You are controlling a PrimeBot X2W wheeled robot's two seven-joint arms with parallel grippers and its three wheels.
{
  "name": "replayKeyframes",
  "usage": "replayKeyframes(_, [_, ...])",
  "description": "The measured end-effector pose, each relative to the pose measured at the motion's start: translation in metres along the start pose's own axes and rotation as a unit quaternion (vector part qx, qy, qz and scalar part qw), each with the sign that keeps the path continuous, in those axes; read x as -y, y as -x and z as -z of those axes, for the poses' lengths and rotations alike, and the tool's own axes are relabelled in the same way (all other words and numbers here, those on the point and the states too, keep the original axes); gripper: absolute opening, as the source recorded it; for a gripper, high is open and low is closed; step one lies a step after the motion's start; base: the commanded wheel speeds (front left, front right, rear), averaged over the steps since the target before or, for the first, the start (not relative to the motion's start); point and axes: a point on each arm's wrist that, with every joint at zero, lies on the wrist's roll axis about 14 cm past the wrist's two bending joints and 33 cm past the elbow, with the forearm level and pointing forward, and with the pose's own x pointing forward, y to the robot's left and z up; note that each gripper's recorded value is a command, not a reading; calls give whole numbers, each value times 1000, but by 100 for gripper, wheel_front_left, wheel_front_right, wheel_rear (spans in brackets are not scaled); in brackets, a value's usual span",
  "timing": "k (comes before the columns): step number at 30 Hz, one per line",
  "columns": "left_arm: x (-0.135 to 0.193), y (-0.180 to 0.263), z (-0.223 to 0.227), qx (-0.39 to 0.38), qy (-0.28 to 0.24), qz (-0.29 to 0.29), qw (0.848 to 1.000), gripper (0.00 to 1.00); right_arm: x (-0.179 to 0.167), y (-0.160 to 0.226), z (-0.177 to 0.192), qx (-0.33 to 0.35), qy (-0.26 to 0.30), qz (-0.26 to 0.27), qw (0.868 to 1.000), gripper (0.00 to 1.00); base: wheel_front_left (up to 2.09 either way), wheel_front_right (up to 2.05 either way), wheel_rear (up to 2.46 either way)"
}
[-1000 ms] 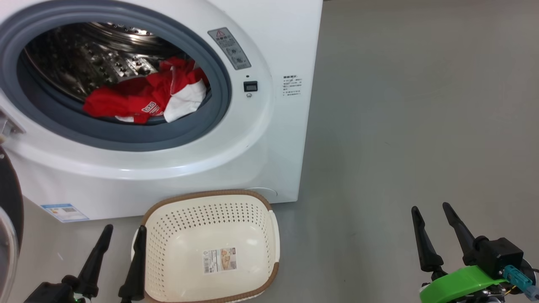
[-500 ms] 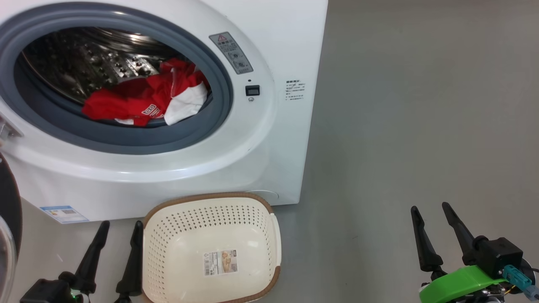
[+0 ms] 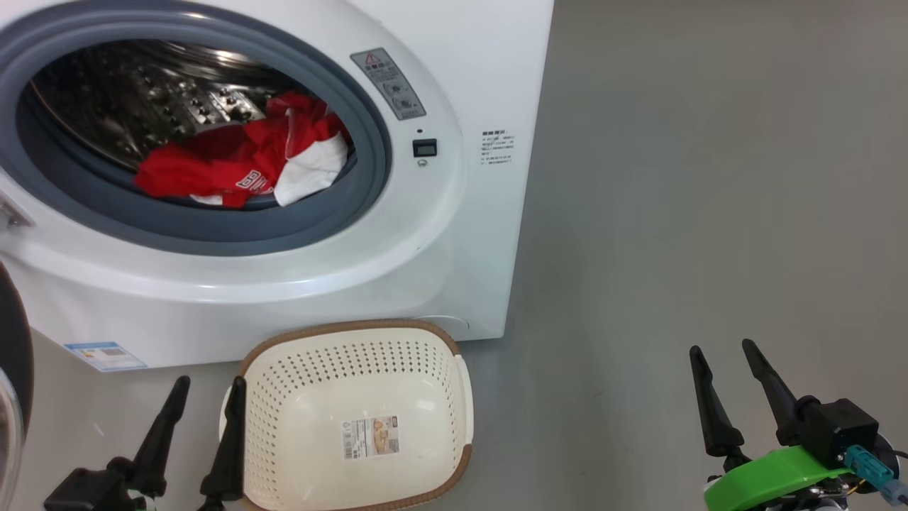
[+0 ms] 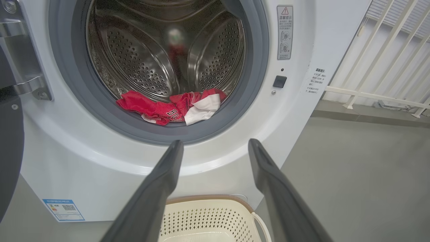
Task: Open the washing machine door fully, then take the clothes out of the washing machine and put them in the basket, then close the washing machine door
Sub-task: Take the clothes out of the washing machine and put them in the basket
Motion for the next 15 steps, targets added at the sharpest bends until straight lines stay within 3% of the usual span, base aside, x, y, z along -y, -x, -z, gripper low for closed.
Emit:
replayKeyframes(6, [-1, -19, 12, -18, -11, 3, 1000, 100, -2, -7, 6, -9, -1, -4, 1000, 100, 0, 0, 0])
replayKeyframes(15, [4, -86, 18, -27, -45, 26, 998, 100, -6, -28, 15, -20, -4, -10, 1000, 100, 0, 0, 0])
